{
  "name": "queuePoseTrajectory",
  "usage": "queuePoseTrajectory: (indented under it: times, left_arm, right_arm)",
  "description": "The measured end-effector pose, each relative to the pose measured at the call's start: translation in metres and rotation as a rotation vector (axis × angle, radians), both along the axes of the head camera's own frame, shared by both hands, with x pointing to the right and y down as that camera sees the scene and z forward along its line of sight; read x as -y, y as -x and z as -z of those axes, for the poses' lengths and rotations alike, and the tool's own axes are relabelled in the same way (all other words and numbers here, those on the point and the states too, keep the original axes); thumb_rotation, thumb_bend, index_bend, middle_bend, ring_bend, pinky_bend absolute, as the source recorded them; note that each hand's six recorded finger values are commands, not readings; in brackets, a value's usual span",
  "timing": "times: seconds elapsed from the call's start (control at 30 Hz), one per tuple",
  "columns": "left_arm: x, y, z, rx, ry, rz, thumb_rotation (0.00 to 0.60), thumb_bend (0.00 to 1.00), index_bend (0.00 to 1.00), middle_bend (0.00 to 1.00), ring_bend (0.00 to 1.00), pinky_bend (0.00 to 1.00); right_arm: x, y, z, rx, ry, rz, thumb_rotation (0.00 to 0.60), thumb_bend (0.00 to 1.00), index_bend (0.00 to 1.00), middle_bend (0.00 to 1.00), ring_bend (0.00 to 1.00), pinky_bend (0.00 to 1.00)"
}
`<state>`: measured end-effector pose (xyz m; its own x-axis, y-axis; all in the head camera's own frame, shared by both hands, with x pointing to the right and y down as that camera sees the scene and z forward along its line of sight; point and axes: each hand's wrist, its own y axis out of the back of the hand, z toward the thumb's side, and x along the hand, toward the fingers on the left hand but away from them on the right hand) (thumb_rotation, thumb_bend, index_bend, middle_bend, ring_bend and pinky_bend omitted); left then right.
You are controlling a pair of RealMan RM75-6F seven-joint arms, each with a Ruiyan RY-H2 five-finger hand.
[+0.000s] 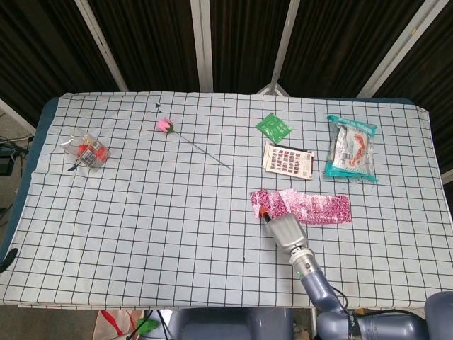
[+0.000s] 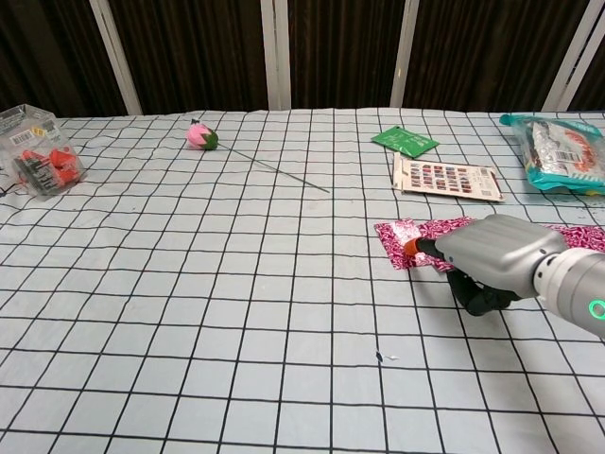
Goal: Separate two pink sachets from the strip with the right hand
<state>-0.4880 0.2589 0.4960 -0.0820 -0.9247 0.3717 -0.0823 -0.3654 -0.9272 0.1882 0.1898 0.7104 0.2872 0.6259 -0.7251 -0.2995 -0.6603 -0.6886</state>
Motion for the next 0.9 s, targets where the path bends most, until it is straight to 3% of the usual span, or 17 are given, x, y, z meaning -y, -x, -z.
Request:
queuePoseTrajectory:
  times: [0.9]
  left_arm:
    - [0.001, 0.007, 0.006, -0.032, -0.014, 0.015, 0.600, 0.38, 0.18, 0.05, 0.00, 0.12]
  right_arm:
    - [-0.017, 0.059, 0.007, 0.046, 0.002, 0.080, 0.600, 0.84, 0.13, 0.80, 0.80, 0.66]
